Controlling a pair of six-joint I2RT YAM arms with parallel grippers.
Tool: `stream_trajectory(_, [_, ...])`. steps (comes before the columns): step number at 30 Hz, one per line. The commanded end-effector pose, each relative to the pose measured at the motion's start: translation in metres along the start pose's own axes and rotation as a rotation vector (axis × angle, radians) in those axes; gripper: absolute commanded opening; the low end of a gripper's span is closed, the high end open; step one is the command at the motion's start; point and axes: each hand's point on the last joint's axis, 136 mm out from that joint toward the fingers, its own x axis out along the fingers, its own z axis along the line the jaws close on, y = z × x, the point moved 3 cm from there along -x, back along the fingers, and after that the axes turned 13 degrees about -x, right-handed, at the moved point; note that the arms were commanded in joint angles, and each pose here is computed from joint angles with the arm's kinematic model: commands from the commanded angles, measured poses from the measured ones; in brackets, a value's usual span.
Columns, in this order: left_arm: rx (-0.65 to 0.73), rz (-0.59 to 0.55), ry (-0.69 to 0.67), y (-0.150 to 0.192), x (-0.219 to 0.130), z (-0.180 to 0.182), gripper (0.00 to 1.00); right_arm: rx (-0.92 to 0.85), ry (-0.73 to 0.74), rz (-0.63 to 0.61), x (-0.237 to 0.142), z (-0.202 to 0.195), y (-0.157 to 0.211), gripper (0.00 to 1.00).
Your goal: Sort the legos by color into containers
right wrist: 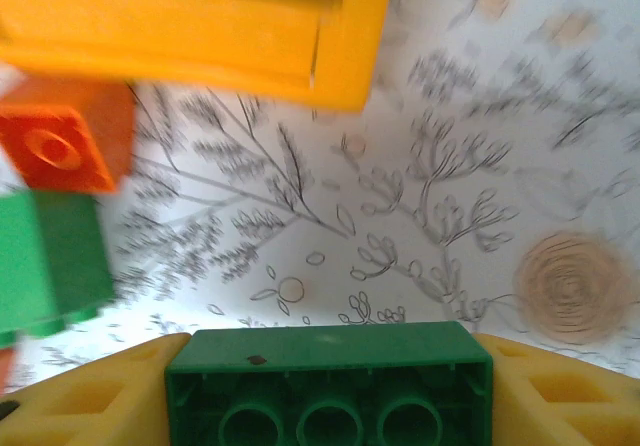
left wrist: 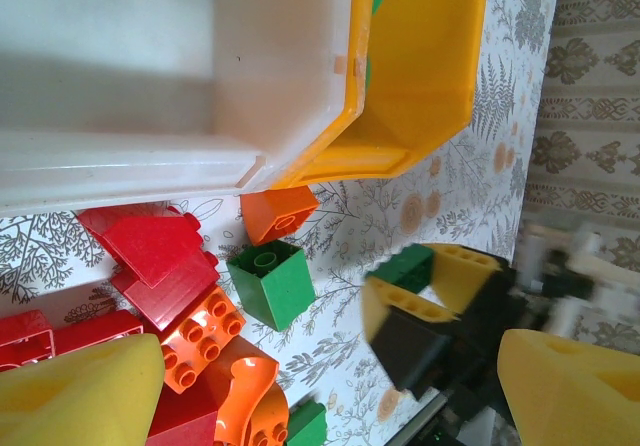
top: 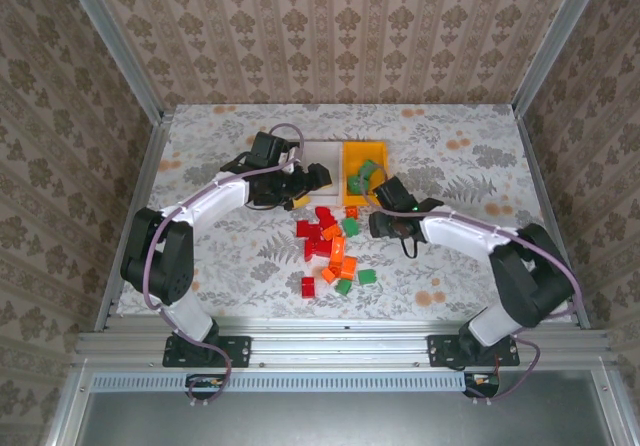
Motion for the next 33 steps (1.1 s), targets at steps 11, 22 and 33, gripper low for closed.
stream_trajectory(11, [-0.111,-0.176,0.023,-0.064,-0.058,0.024,0.88,-0.037,0.092,-0.127,0.013,-0.002,-0.146,0.56])
stream_trajectory(22, [-0.127,-0.172,0.041,-0.067,-0.059,0.025,0.88,-0.026,0.072,-0.091,0.051,0.004,-0.169,0.65])
stream_trajectory(33, [-0.115,-0.157,0.053,-0.061,-0.056,0.020,0.89,-0.024,0.096,-0.136,0.023,-0.005,-0.172,0.74])
